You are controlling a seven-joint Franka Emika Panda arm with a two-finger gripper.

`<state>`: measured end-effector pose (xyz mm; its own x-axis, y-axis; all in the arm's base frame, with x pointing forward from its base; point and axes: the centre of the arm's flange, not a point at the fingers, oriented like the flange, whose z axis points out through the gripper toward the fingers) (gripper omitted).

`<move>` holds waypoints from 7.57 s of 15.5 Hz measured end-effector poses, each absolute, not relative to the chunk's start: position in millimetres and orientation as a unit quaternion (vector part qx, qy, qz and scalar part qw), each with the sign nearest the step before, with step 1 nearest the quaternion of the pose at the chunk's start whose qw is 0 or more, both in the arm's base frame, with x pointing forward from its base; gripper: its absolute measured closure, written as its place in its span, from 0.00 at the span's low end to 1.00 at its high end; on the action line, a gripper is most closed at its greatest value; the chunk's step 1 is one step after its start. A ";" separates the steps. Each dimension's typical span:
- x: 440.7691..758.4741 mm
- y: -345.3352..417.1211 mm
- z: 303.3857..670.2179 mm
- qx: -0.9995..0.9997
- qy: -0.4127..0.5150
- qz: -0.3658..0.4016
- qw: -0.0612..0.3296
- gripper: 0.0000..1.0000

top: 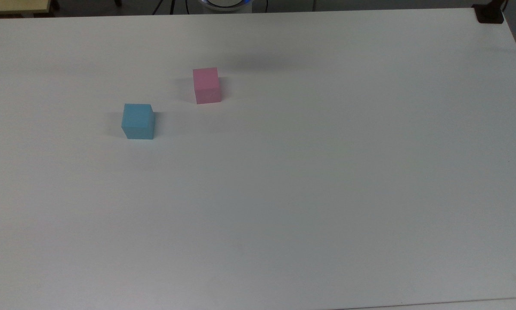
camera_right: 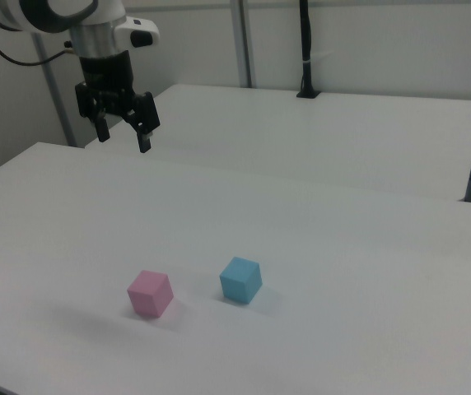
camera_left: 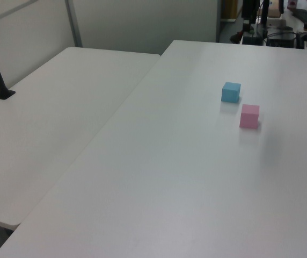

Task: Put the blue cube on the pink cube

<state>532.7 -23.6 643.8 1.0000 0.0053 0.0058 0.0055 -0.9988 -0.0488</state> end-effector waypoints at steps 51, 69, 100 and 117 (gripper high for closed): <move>623.5 -145.1 340.8 -0.998 0.049 0.023 -0.041 0.01; 543.7 -55.6 477.1 -0.994 -0.014 0.104 0.006 0.42; 550.9 -35.7 526.7 -0.995 -0.001 0.093 -0.024 0.00; 506.8 -81.5 652.8 -0.999 0.008 -0.024 0.034 0.00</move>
<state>506.8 -81.5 652.8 0.9987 -0.0185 0.0478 -0.0153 -0.9976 -0.0679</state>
